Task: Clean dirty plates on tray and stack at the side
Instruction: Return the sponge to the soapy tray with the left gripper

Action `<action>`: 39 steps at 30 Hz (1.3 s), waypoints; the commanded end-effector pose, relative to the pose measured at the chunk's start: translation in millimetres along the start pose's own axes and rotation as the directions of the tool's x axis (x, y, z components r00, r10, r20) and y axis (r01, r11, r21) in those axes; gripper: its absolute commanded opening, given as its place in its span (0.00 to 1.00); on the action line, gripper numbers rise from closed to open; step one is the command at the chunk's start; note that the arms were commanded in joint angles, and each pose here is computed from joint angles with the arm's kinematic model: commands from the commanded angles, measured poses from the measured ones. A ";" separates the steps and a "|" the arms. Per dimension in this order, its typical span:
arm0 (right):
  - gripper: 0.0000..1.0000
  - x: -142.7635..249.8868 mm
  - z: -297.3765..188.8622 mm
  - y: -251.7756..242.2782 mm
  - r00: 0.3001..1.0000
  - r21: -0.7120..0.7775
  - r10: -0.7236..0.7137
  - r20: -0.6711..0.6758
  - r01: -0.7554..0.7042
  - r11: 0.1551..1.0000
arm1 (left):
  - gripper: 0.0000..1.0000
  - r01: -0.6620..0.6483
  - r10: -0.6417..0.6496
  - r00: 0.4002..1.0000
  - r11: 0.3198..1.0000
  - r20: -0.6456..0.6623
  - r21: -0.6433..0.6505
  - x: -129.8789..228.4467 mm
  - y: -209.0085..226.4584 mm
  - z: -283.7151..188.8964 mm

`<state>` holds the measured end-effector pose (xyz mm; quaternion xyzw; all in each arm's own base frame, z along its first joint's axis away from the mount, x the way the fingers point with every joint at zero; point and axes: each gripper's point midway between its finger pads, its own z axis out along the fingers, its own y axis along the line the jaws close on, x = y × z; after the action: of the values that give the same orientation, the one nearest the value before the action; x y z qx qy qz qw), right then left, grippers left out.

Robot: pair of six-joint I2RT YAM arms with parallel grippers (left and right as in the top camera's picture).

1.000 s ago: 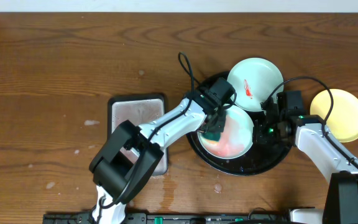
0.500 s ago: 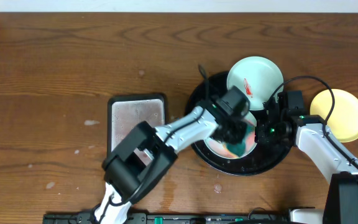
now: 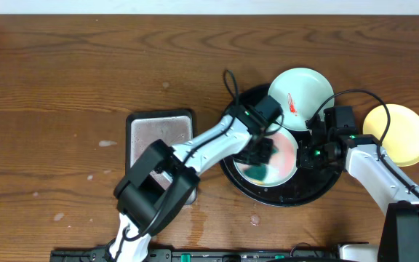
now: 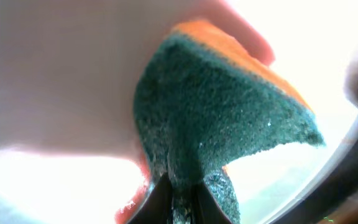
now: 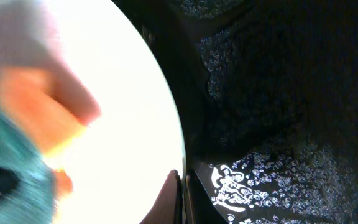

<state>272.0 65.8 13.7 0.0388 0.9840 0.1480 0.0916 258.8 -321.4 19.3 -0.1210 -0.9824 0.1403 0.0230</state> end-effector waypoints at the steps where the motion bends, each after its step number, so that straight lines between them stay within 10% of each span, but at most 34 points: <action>1: 0.01 -8.3 -5.6 -1.0 0.999 0.011 -0.015 0.029 0.015 1.000 | 0.07 0.073 -0.035 0.989 0.962 0.144 -0.265 -25.6 57.8 -22.6; 12: 0.01 -13.8 -7.6 0.4 0.999 0.008 -0.021 0.049 0.021 1.000 | 0.08 0.091 -0.034 0.960 0.976 0.277 -0.196 -14.2 48.4 -121.1; 27: 0.01 -18.3 -62.3 20.0 0.978 0.143 -0.130 0.163 0.107 0.984 | 0.09 0.407 -0.354 0.908 0.874 0.225 -0.265 27.3 197.0 -158.4; 39: 0.38 -9.1 -10.4 16.2 0.995 0.018 -0.098 0.008 0.098 0.995 | 0.32 0.407 -0.366 0.904 0.894 0.220 -0.188 33.0 199.4 -149.8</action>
<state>283.2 71.1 43.8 -0.0020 0.9849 0.1149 0.1298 277.6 -83.8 86.3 0.0943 -0.9952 0.0107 -0.0231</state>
